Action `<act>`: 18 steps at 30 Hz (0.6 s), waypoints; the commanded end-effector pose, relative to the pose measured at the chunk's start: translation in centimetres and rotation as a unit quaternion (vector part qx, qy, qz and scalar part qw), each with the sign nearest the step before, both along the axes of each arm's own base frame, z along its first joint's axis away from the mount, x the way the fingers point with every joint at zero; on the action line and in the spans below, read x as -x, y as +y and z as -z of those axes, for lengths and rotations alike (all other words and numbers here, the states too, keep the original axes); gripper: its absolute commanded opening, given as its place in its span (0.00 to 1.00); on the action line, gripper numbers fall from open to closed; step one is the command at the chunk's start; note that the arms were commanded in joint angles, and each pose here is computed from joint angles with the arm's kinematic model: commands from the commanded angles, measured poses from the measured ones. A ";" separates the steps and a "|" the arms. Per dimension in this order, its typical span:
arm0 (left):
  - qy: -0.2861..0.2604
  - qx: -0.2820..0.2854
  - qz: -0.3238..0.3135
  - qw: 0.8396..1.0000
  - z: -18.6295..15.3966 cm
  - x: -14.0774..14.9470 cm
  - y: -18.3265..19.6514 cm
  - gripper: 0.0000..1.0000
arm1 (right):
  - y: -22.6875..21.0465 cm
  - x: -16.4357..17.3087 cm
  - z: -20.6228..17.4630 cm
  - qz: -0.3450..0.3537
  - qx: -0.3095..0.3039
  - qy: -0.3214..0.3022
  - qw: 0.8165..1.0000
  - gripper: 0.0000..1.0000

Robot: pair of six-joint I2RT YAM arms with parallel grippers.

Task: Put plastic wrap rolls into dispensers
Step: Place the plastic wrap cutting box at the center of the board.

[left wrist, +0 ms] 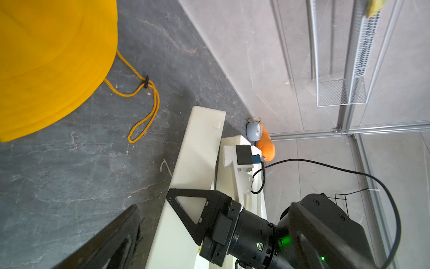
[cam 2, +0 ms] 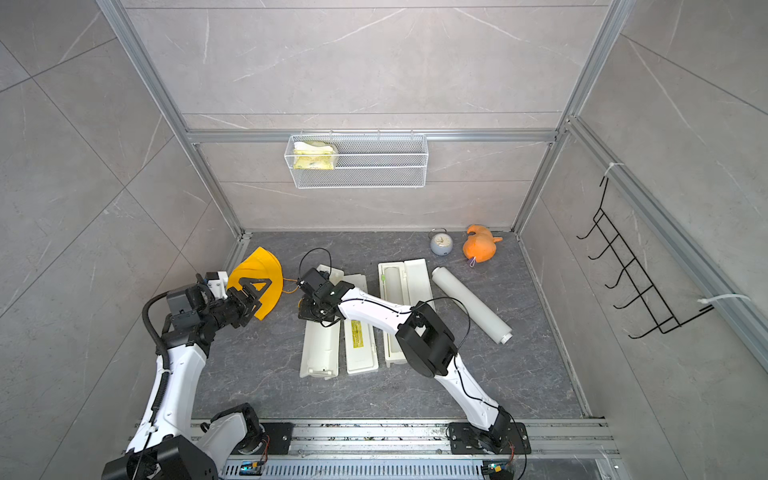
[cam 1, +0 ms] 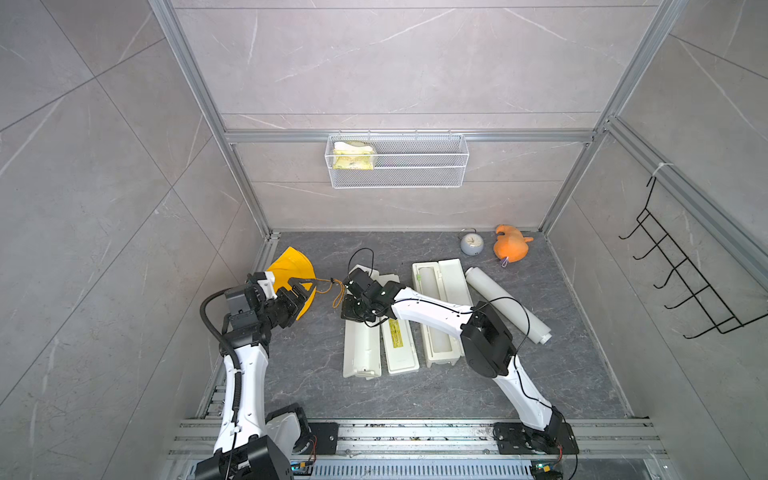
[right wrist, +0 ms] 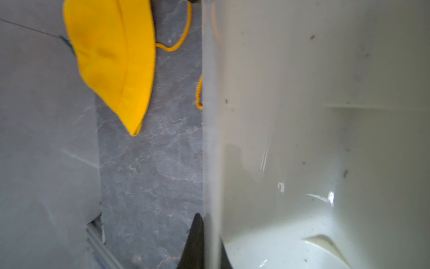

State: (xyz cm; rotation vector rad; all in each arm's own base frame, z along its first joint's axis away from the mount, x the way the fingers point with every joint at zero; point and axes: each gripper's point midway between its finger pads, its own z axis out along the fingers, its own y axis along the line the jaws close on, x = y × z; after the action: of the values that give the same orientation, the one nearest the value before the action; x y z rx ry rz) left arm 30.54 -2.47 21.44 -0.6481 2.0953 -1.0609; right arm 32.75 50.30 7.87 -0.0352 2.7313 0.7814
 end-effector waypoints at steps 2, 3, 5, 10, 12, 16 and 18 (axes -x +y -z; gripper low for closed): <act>0.002 -0.008 0.005 1.000 0.8 0.0 0.1 1.00 | -1.1 -1.0 0.0 0.009 0.070 -0.037 0.997 0.31; 0.005 -0.007 0.005 1.000 1.0 0.0 0.1 1.00 | -1.1 -0.9 0.0 0.003 0.076 -0.035 0.996 0.39; 0.011 -0.006 0.005 1.000 1.5 0.0 0.1 0.99 | -0.5 -0.6 -0.2 -0.020 0.071 -0.036 0.997 0.53; 0.033 0.001 -0.003 0.999 3.0 0.3 0.2 0.98 | -1.1 -0.3 -3.0 -0.056 0.070 -0.067 0.994 0.57; 0.049 0.008 -0.002 0.999 4.1 0.7 -0.1 0.97 | -2.3 -0.5 -5.0 -0.067 0.082 -0.098 0.990 0.60; 0.081 0.010 0.007 0.997 6.4 1.7 -1.1 0.94 | -5.9 -0.7 -8.8 -0.120 0.109 -0.140 0.977 0.66; 0.097 -0.001 0.014 0.995 7.5 2.2 -1.9 0.93 | -9.0 -1.0 -9.9 -0.140 0.130 -0.147 0.970 0.68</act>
State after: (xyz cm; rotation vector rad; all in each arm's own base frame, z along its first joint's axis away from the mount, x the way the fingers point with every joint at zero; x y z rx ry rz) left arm 28.67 -3.68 14.62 -0.7714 2.2414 -1.0723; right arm 32.78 45.75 12.84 -0.4230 2.6370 0.5149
